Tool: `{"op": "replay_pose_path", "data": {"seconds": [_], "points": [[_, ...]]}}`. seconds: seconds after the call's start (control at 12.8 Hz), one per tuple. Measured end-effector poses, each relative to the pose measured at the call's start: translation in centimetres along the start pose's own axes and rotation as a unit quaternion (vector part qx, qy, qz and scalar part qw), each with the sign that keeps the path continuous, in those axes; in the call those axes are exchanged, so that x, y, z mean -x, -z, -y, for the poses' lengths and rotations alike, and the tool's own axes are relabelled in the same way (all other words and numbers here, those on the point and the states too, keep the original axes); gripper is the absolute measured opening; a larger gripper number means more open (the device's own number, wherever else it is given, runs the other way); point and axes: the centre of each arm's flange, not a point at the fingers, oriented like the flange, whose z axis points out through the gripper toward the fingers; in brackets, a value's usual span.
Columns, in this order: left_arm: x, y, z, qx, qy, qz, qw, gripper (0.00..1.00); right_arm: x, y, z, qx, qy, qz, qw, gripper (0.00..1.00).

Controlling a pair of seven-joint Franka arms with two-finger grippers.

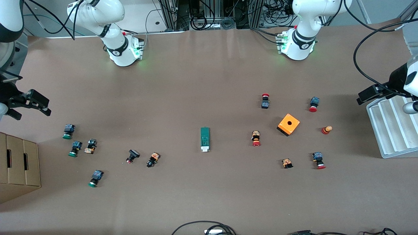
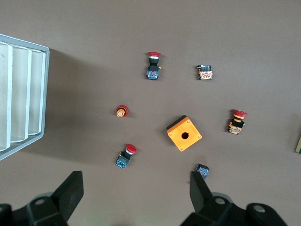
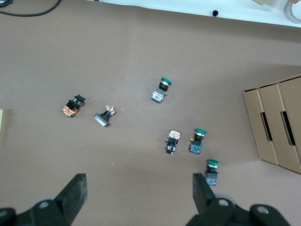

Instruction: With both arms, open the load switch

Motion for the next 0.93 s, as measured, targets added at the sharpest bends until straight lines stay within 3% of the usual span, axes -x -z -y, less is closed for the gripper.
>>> {"op": "replay_pose_path", "data": {"seconds": [0.93], "points": [[-0.11, 0.00, 0.46, 0.000, 0.004, 0.000, 1.000, 1.00, -0.09, 0.01, 0.06, 0.001, 0.006, -0.005, 1.000, 1.00]]}}
